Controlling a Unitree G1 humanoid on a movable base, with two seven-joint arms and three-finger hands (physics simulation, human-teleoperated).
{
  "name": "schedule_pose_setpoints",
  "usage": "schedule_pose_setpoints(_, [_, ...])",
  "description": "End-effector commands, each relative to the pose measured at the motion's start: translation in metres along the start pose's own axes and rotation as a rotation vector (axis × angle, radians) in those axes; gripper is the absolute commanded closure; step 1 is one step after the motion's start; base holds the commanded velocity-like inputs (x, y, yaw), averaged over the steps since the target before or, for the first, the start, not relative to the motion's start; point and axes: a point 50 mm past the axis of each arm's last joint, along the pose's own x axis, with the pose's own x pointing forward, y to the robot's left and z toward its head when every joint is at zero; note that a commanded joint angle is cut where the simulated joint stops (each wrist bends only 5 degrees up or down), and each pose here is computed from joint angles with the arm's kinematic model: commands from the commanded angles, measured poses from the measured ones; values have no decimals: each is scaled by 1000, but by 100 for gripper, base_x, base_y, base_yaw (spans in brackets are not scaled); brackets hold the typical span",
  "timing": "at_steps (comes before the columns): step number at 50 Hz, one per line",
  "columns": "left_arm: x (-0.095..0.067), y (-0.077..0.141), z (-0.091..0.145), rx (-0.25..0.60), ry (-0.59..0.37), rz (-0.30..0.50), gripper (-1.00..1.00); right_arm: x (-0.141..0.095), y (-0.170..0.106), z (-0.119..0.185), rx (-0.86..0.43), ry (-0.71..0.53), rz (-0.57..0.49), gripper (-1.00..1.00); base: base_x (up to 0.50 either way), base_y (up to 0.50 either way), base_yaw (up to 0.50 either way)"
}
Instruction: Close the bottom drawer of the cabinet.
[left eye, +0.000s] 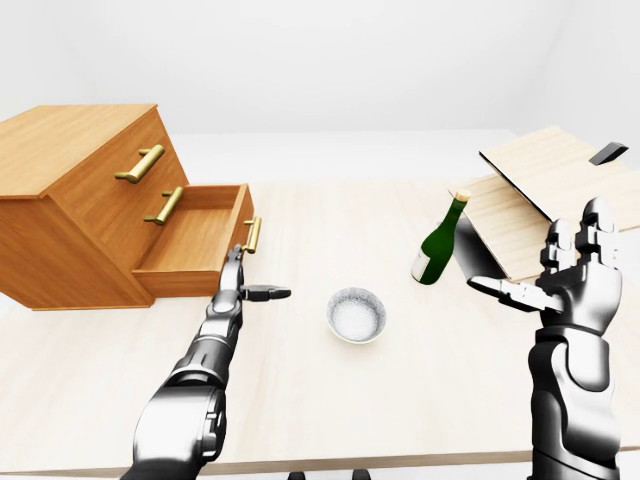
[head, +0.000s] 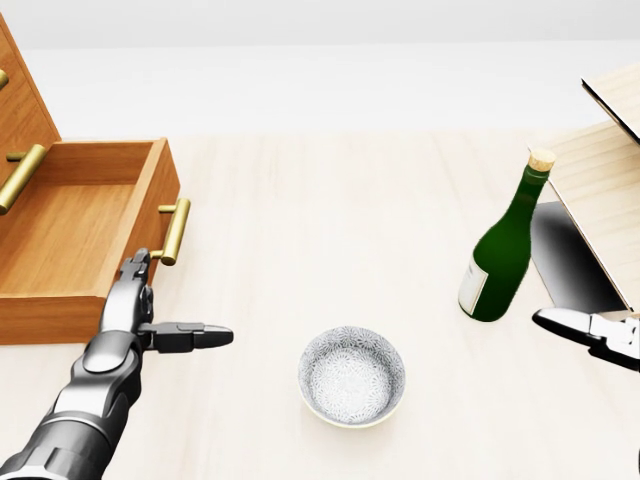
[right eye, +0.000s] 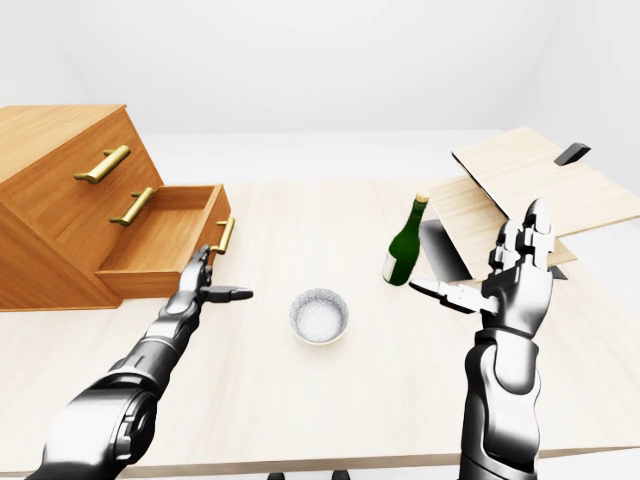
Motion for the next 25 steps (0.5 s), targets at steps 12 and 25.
schedule_pose_setpoints(12, [-4,56,-14,-173,70,224,-100,0,0,-1,5,6,2,-100,0,0,0])
schedule_pose_setpoints(25, [-5,69,-11,-225,63,295,-100,1,0,1,6,-5,2,-100,0,0,0])
